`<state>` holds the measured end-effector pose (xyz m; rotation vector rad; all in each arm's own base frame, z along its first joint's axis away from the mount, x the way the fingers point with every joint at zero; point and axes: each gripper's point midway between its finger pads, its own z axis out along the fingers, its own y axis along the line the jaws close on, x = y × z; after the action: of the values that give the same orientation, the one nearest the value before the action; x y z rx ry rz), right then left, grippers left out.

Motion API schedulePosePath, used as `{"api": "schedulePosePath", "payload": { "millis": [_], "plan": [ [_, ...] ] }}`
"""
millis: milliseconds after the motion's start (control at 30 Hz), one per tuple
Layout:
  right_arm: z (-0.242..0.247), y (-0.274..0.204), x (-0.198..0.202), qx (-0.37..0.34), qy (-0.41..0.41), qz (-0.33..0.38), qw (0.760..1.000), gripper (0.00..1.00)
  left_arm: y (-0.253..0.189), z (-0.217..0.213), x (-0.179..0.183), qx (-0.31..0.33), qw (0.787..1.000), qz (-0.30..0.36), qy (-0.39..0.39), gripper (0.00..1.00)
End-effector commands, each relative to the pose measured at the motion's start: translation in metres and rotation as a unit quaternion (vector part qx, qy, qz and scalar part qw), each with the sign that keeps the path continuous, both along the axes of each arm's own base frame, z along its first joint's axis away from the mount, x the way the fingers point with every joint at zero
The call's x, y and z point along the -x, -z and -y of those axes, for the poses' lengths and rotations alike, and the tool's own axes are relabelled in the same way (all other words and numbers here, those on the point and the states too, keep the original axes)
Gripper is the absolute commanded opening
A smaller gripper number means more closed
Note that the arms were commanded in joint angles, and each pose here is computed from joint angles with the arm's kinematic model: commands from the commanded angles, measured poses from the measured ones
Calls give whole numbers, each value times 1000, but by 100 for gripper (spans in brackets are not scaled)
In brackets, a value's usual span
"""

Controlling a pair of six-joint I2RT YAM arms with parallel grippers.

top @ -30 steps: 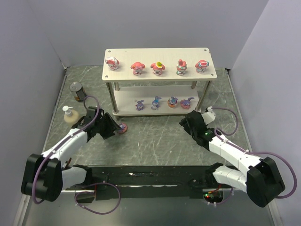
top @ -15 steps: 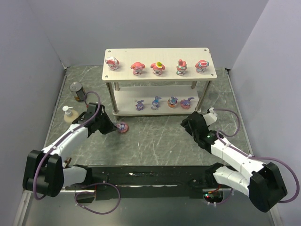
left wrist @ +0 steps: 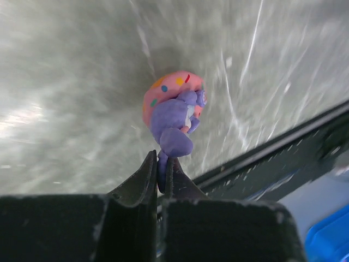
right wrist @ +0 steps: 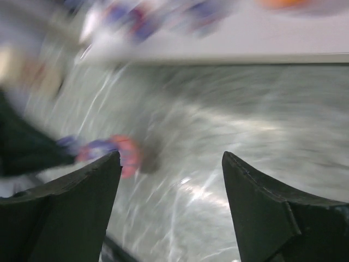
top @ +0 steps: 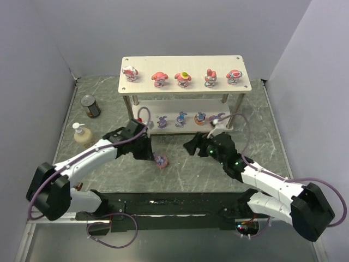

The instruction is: Place and organize the plastic toys onto the shelf

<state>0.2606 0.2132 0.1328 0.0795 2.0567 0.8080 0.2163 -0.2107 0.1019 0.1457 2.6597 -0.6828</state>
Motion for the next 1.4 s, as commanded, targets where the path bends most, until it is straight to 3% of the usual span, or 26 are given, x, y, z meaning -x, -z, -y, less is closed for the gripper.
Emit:
{"api": "schedulePosePath", "payload": {
  "millis": [0,167,267,367,533,600,700,1133,1367],
  "plan": [
    [-64,-27,37,13,-190,136,972,87,11,21,21,-34,998,-13,57,1],
    [-91,0,84,44,-285,157,944,96,26,32,46,-47,995,-33,87,3],
    [-96,13,104,64,-313,178,931,100,32,34,57,-48,992,-44,105,12],
    [-95,26,102,87,-305,189,929,100,34,34,60,-58,991,-45,109,27],
    [-103,48,100,145,-306,207,918,100,20,28,50,-66,994,-11,90,66],
    [-106,53,99,157,-310,217,912,100,11,26,45,-65,995,8,80,76],
    [-108,59,98,169,-318,235,903,99,-2,22,42,-63,995,25,69,84],
    [-113,84,78,259,-335,235,875,91,-76,9,34,-10,991,129,32,86],
    [-124,104,69,295,-354,220,860,89,-122,2,36,58,976,207,18,87]
  ]
}}
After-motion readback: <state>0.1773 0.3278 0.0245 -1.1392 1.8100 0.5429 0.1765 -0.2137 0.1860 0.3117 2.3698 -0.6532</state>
